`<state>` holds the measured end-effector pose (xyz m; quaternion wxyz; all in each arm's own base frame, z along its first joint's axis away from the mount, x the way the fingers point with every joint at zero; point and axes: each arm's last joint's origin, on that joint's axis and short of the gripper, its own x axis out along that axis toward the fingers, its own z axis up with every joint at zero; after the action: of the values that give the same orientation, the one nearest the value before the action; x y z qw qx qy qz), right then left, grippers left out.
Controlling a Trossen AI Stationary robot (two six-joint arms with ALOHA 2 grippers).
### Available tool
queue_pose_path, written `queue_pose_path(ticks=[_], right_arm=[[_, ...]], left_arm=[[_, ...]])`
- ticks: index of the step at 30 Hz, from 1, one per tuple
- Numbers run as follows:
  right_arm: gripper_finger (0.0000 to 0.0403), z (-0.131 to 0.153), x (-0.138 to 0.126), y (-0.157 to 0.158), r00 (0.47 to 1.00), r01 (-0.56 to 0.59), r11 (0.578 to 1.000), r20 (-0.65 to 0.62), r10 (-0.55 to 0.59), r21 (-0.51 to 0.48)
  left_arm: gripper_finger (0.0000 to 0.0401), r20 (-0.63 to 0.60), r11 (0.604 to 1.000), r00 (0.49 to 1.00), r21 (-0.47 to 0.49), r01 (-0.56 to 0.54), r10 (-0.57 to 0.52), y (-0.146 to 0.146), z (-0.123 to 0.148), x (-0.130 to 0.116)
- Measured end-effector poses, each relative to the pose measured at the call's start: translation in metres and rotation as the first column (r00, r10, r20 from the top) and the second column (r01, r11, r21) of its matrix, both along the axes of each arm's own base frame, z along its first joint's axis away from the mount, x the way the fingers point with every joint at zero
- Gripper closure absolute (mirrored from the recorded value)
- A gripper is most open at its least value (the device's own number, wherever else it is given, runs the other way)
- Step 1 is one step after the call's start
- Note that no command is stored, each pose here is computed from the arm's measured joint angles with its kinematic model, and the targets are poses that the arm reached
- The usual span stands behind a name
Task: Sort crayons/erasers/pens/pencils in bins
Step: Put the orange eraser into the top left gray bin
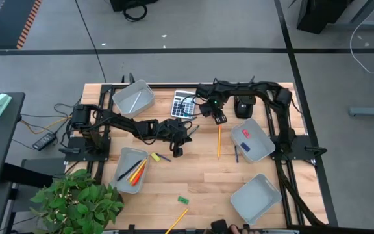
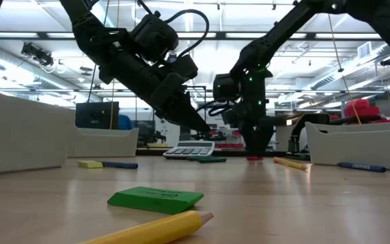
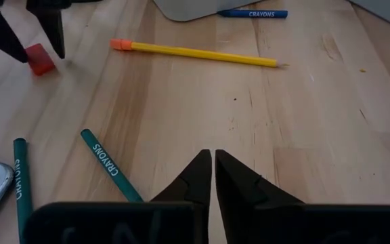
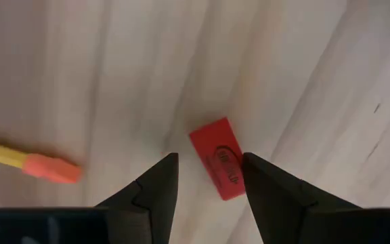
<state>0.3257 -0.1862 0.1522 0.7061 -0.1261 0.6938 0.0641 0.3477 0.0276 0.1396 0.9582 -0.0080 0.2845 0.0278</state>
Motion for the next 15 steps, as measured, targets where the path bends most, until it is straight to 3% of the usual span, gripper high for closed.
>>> queue_pose_path(ticks=[15], right_arm=[[0.0231, -0.0050, 0.0013, -0.0046, 1.000, 0.005, 0.999, -0.006, -0.006, -0.040]], left_arm=[[0.0375, 0.000, 1.000, 1.000, 0.001, 0.000, 0.000, 0.0000, 0.0000, 0.0000]])
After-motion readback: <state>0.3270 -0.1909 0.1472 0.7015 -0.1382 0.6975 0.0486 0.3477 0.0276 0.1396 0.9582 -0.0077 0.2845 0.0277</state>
